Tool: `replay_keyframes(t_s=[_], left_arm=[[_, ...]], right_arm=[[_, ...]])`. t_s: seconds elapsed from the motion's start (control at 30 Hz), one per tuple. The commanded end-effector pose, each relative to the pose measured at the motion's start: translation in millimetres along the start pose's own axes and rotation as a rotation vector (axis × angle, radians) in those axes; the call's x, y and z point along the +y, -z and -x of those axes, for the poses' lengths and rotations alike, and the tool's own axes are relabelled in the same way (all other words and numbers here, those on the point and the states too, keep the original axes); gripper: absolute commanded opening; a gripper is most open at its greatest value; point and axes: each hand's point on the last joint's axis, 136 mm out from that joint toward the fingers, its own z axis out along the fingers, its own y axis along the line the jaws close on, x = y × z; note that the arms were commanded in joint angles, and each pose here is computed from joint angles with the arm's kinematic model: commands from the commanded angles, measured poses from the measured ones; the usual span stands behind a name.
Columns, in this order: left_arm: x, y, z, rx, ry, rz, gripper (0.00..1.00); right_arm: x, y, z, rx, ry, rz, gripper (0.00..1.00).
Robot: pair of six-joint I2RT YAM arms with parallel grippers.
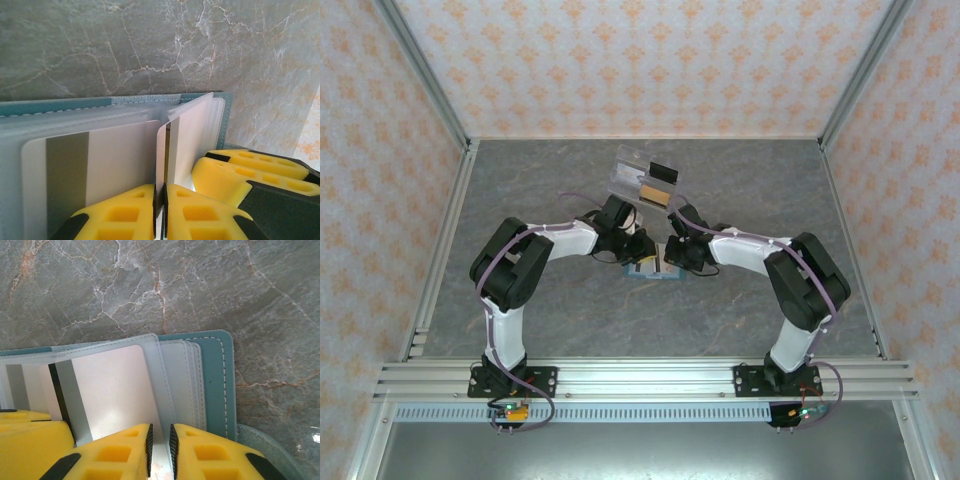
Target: Take the credit cards out of the card holder
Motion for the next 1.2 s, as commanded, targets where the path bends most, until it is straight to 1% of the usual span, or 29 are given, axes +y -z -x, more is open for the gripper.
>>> replay_keyframes(t_s=[0.0, 0.13, 0.2, 0.27, 0.43, 0.53, 0.63, 0.77, 0.83, 0.87, 0.97, 1.1, 1.17], left_arm=[[-2, 7, 2, -0.009, -0.017, -0.011, 0.11], [3, 11, 1, -0.01, -0.021, 0.004, 0.08], [11, 12, 0, -0.007, -0.017, 0.028, 0.08], [9, 24, 1, -0.024, -0.033, 0.037, 0.08], [20, 48, 1, -0.056, -0.049, 0.098, 0.08], [21, 64, 1, -0.081, -0.063, 0.12, 0.07], [15, 81, 5, -0.128, -0.076, 0.122, 0.07], [-11, 104, 13, -0.208, -0.102, 0.064, 0.08], [-26, 116, 18, -0.249, -0.113, 0.028, 0.08], [-35, 121, 21, -0.271, -0.121, 0.005, 0.08], [-59, 136, 28, -0.322, -0.134, -0.068, 0.08], [-87, 151, 38, -0.362, -0.146, -0.178, 0.08], [-100, 157, 42, -0.374, -0.139, -0.246, 0.08]], right_arm=[[-29, -11, -13, 0.045, -0.001, -0.121, 0.21], [-33, -13, -14, 0.049, -0.003, -0.141, 0.21], [-35, -15, -16, 0.052, -0.005, -0.152, 0.21], [-37, -15, -16, 0.05, -0.011, -0.155, 0.21], [-35, -12, -14, 0.04, -0.013, -0.148, 0.2], [-23, -6, -9, 0.025, -0.002, -0.1, 0.21], [-2, 8, 3, -0.016, 0.02, -0.014, 0.22], [32, 39, 26, -0.085, 0.055, 0.148, 0.33], [44, 54, 39, -0.112, 0.056, 0.221, 0.42], [49, 61, 46, -0.12, 0.045, 0.266, 0.47], [60, 81, 65, -0.14, -0.008, 0.409, 0.59], [87, 112, 80, -0.112, -0.018, 0.647, 0.72], [100, 123, 83, -0.084, -0.015, 0.742, 0.74]])
